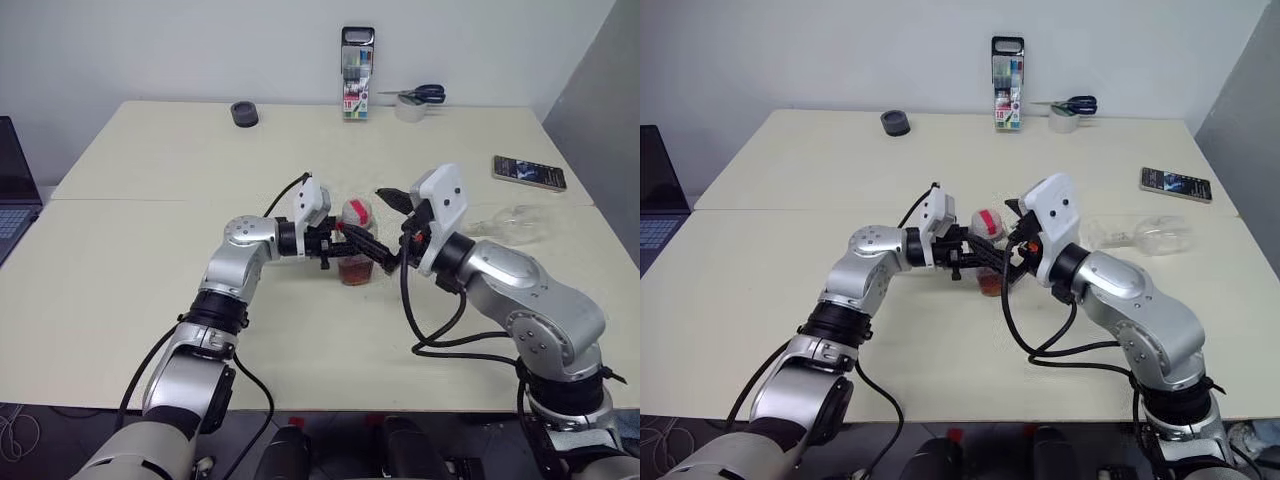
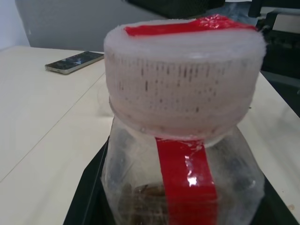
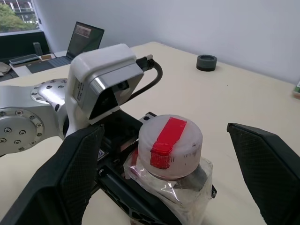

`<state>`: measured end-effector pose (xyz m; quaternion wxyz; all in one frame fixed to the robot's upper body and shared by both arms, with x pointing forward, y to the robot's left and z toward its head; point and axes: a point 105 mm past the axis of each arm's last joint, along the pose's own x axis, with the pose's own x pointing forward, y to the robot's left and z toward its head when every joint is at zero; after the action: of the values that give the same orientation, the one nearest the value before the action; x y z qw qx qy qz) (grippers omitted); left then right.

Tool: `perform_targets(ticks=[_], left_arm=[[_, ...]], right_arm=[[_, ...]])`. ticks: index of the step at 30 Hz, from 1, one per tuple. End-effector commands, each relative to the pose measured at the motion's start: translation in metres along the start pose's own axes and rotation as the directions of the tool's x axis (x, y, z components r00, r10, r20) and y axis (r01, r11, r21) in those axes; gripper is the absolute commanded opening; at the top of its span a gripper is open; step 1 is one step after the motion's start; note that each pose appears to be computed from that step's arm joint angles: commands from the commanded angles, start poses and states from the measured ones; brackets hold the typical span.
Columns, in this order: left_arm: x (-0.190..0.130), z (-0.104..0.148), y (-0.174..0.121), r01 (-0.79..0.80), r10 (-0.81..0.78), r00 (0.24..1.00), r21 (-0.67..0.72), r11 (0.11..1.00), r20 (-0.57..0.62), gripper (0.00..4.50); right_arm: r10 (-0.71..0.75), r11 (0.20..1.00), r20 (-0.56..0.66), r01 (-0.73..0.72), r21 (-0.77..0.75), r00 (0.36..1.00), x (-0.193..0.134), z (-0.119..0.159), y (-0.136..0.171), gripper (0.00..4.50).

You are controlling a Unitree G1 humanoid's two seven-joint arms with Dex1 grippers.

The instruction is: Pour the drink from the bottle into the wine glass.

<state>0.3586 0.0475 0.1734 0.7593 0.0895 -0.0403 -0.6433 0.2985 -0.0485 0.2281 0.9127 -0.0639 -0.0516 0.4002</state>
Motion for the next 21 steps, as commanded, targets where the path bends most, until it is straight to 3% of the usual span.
perform_targets(ticks=[1, 12, 15, 21], left_arm=[[0.004, 0.016, 0.000, 0.020, -0.022, 0.999, 0.065, 0.998, 0.030, 1.76], [0.004, 0.011, 0.000, 0.026, -0.027, 0.999, 0.070, 0.997, 0.019, 1.76], [0.004, 0.010, 0.000, 0.026, -0.027, 0.999, 0.072, 0.997, 0.018, 1.76], [0.004, 0.010, 0.000, 0.027, -0.028, 0.999, 0.079, 0.997, 0.018, 1.76]], right_arm=[[0.007, 1.000, 0.040, -0.006, -0.030, 0.999, 0.003, 0.010, 0.003, 4.50], [-0.008, 1.000, 0.055, 0.009, -0.018, 0.998, 0.010, 0.009, 0.000, 4.50], [0.001, 1.000, 0.048, 0.000, -0.021, 0.999, 0.011, 0.008, 0.001, 3.86], [0.012, 0.999, 0.024, -0.011, -0.041, 1.000, 0.014, 0.003, 0.003, 1.81]])
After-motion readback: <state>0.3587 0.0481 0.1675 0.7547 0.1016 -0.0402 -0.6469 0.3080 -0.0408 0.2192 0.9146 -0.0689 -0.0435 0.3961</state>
